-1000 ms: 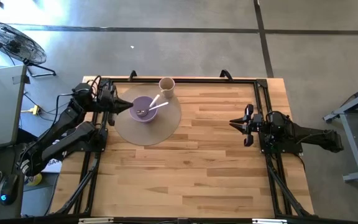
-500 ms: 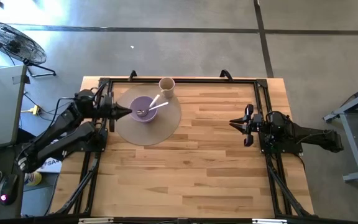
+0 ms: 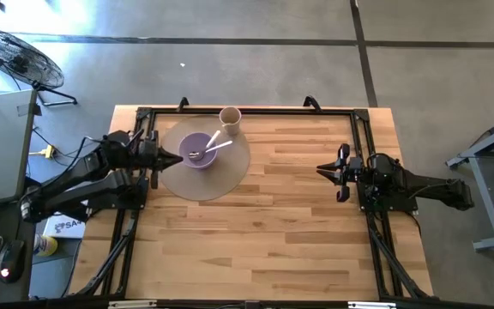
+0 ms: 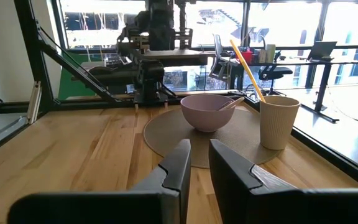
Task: Pick & Place Utensil
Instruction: Return to Home Position
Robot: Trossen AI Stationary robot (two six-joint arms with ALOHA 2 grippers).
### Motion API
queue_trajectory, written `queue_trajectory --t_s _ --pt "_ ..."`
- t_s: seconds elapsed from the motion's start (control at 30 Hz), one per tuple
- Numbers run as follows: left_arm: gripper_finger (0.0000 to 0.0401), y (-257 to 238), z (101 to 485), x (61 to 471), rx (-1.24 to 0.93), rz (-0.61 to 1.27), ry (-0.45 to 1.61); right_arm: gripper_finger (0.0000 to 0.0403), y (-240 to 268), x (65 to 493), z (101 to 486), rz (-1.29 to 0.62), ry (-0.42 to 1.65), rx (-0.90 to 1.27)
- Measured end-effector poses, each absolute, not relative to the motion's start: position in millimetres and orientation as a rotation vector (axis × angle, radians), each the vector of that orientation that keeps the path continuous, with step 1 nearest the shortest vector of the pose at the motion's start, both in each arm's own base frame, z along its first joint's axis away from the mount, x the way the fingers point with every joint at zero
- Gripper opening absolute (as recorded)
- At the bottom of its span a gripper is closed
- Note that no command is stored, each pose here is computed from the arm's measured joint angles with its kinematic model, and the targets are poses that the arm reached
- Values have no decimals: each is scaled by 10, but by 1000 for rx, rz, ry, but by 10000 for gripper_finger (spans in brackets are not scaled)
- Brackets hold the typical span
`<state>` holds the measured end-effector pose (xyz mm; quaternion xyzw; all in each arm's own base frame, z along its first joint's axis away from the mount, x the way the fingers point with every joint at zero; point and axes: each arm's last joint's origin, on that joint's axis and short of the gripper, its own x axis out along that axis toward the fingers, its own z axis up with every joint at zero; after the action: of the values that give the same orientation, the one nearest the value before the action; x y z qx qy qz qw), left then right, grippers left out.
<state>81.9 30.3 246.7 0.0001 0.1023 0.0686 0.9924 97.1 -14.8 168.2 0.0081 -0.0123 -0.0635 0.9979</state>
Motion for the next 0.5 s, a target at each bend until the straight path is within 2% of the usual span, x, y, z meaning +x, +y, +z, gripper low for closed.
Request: queue_trajectory --t_s 0.17,0.33,0.5 --pt "0 227 2413 851 37 125 144 51 -148 971 1682 -127 -25 16" --pt "0 191 2180 923 81 81 -42 53 -148 971 1682 -127 -25 16" --pt "0 155 1925 958 39 29 -122 51 -148 971 1682 -127 -25 16"
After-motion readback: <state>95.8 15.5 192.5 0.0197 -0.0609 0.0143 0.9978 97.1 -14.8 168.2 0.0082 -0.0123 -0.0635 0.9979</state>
